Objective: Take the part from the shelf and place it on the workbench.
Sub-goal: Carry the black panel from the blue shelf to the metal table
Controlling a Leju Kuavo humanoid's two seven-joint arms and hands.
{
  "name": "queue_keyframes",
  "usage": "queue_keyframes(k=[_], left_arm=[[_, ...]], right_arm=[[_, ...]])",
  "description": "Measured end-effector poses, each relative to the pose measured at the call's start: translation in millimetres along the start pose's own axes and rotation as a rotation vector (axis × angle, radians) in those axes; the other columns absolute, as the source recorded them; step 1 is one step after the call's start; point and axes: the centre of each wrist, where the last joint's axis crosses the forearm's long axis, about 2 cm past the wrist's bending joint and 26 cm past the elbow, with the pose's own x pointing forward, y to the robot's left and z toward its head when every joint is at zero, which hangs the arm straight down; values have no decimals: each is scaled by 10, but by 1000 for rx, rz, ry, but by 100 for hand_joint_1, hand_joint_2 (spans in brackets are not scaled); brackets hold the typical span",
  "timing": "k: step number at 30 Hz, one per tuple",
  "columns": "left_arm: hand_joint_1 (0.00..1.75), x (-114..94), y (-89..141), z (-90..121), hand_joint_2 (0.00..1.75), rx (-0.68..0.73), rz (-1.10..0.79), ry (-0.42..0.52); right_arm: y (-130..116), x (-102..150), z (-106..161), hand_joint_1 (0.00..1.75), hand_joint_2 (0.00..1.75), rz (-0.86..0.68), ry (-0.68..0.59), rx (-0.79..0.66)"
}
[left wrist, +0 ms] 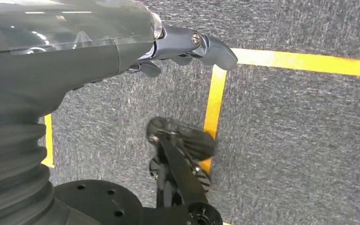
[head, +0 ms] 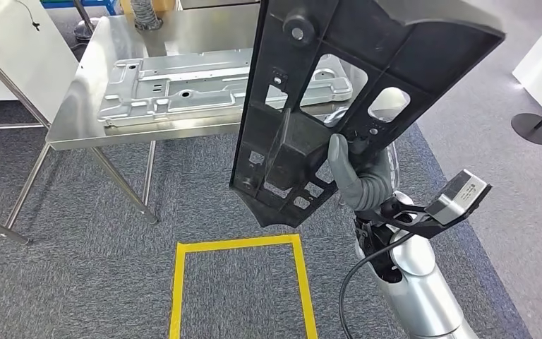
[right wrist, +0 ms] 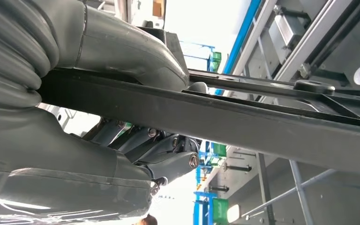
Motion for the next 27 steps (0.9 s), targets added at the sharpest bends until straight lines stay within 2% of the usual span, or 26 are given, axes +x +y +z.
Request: queue_keyframes(k=[27], left_arm=[[0,-11,-1,5,175,-1,7,-6]], right_arm=[[-36,-25,13,175,175,-25,13,43]])
